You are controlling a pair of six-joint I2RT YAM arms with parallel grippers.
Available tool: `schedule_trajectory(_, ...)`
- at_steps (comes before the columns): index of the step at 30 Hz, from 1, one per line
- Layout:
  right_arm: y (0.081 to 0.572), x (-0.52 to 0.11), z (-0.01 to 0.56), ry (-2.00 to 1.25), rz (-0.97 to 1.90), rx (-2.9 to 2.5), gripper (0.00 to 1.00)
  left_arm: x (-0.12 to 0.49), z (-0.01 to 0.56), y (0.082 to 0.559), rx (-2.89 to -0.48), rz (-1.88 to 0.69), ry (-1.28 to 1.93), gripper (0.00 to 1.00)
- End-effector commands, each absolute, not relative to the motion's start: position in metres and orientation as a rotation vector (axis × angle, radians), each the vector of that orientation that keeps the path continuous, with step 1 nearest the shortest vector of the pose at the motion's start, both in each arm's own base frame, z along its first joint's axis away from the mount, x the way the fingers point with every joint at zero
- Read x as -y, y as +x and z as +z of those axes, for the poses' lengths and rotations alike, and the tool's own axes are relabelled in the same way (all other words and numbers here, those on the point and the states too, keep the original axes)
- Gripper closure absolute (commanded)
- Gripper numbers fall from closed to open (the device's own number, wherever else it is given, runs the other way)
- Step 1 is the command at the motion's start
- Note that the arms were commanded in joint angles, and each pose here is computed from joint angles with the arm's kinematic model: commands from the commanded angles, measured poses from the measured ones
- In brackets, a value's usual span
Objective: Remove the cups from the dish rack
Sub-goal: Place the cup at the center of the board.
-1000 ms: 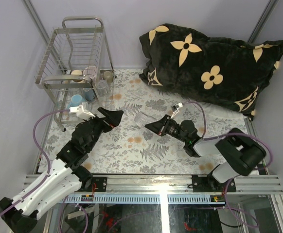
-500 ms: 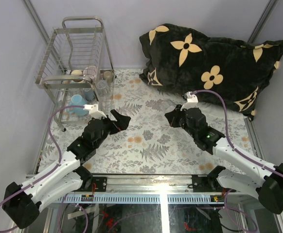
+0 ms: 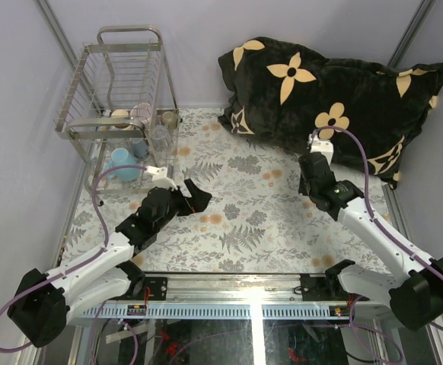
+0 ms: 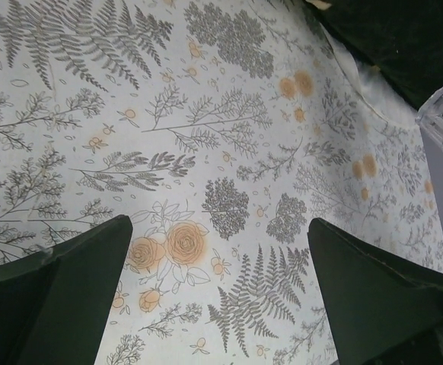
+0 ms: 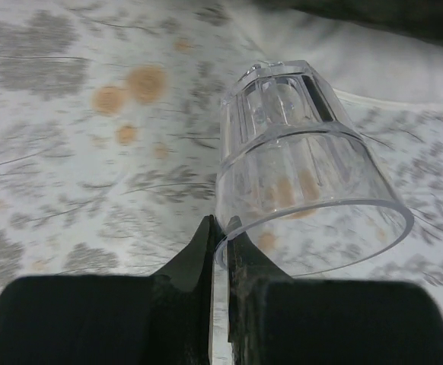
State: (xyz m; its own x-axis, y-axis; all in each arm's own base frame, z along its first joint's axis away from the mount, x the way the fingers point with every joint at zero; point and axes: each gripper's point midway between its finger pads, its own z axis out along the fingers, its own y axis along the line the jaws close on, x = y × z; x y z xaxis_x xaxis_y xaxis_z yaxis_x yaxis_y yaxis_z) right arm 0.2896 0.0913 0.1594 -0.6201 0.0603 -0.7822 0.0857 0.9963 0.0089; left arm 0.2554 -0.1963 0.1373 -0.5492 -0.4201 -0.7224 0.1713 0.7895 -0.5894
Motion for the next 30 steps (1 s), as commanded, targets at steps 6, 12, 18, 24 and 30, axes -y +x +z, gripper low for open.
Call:
schedule_trajectory(6, 0.300, -0.012, 0.143, 0.220, -0.297, -2.435, 1.00, 0.212, 0.160, 0.249, -1.945, -0.893, -0.105, 0.00)
schedule_trajectory(12, 0.302, 0.027, 0.141, 0.354, -0.318, -2.498, 1.00, 0.213, 0.164, 0.245, -1.929, -0.923, -0.107, 0.00)
schedule_trajectory(18, 0.306, 0.050, 0.142, 0.480, -0.334, -2.577, 1.00, 0.216, 0.169, 0.241, -1.920, -0.959, -0.094, 0.00)
schedule_trajectory(24, 0.298, 0.082, 0.146, 0.592, -0.350, -2.638, 1.00, 0.214, 0.174, 0.238, -1.902, -0.965, -0.101, 0.00)
schedule_trajectory(30, 0.283, 0.089, 0.136, 0.632, -0.306, -2.689, 1.00, 0.213, 0.178, 0.236, -1.886, -0.980, -0.106, 0.00)
